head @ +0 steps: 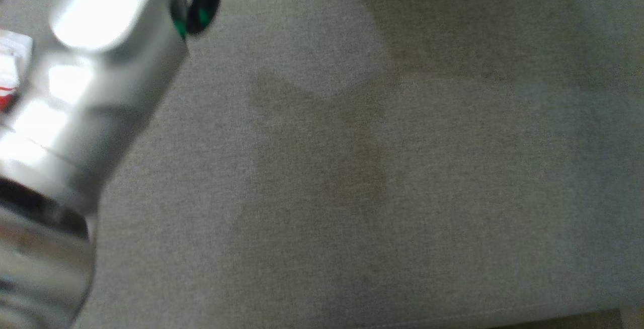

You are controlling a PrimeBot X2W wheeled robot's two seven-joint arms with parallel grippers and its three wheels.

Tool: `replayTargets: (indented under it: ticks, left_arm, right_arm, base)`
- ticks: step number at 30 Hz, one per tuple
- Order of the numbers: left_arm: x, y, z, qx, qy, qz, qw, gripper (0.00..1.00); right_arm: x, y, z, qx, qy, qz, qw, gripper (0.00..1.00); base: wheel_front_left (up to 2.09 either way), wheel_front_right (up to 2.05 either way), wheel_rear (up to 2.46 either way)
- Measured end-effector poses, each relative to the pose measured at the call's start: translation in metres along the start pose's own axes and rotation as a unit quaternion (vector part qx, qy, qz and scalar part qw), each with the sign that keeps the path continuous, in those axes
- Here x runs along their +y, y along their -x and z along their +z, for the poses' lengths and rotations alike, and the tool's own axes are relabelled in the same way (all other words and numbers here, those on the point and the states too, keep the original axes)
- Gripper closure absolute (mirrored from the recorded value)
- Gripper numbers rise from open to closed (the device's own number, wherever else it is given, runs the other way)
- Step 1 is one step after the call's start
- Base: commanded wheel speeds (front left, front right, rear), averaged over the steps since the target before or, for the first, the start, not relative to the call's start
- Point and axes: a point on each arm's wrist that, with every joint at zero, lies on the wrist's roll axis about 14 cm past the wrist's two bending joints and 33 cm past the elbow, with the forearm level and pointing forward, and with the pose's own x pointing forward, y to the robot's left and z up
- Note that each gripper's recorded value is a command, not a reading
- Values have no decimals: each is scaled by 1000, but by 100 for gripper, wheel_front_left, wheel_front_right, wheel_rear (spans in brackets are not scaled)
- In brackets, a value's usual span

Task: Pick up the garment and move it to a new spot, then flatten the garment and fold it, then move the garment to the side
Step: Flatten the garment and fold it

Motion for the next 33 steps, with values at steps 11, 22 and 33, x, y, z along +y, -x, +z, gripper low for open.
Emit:
replayTargets:
  ticks: [11, 22, 33]
  left_arm:
    - [-53, 108, -125, 121, 131, 13, 984, 100]
    - [-128, 226, -168, 210, 198, 43, 957, 100]
    - [-181, 282, -155, 246, 223, 41, 943, 100]
  right_arm:
    - [20, 130, -117, 164, -77, -27, 983, 100]
    - [46, 288, -115, 286, -135, -63, 947, 100]
    - [42, 342, -51, 286, -127, -89, 945, 100]
  base:
    - [0, 0, 0]
    - [0, 0, 0]
    - [0, 0, 0]
